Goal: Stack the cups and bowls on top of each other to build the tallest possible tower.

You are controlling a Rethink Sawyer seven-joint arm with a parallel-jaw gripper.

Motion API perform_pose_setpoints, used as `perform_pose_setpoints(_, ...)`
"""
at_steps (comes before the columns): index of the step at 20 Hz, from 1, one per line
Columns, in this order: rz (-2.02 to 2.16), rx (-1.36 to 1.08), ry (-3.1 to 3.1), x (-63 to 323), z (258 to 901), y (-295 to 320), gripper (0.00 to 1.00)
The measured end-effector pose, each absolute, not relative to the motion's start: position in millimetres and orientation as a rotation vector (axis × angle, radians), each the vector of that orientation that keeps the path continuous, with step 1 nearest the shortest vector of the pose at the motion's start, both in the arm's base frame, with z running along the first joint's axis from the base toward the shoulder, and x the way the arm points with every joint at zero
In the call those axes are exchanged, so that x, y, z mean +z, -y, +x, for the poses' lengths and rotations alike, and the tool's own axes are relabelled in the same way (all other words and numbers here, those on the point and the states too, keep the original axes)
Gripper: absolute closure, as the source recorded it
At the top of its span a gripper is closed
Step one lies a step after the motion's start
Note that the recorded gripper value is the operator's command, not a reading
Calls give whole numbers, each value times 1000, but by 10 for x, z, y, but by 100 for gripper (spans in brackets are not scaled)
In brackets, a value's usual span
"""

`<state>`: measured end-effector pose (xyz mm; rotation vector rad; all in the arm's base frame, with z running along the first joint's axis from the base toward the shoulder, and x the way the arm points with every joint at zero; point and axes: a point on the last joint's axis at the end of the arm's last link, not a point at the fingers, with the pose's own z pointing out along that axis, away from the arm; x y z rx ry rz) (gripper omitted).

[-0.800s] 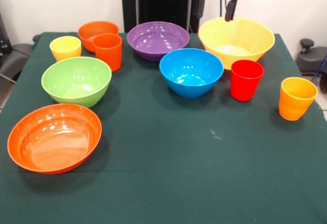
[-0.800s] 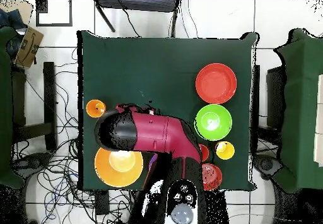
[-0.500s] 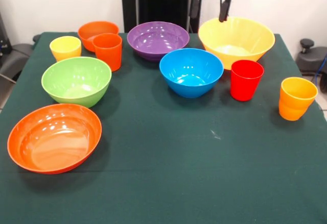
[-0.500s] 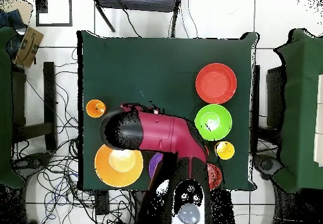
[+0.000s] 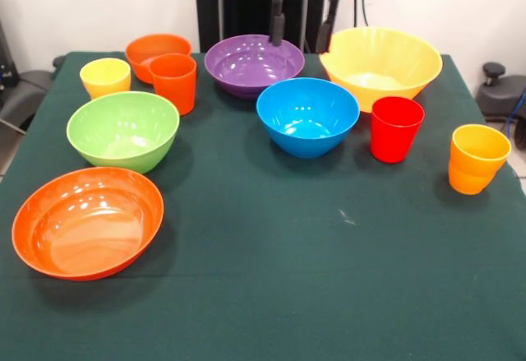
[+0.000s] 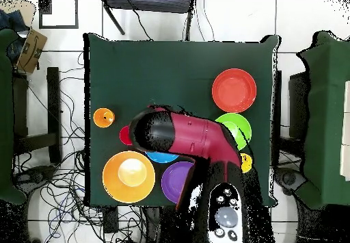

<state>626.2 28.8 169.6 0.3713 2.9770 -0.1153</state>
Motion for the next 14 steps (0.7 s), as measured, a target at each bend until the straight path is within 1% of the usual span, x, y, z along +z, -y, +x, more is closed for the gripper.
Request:
perform_pose_setpoints(9, 416, -116, -3005, 1470, 6434, -64, 0)
perform_pose_setpoints(14, 434, -106, -3022, 1413, 6498, 14, 0)
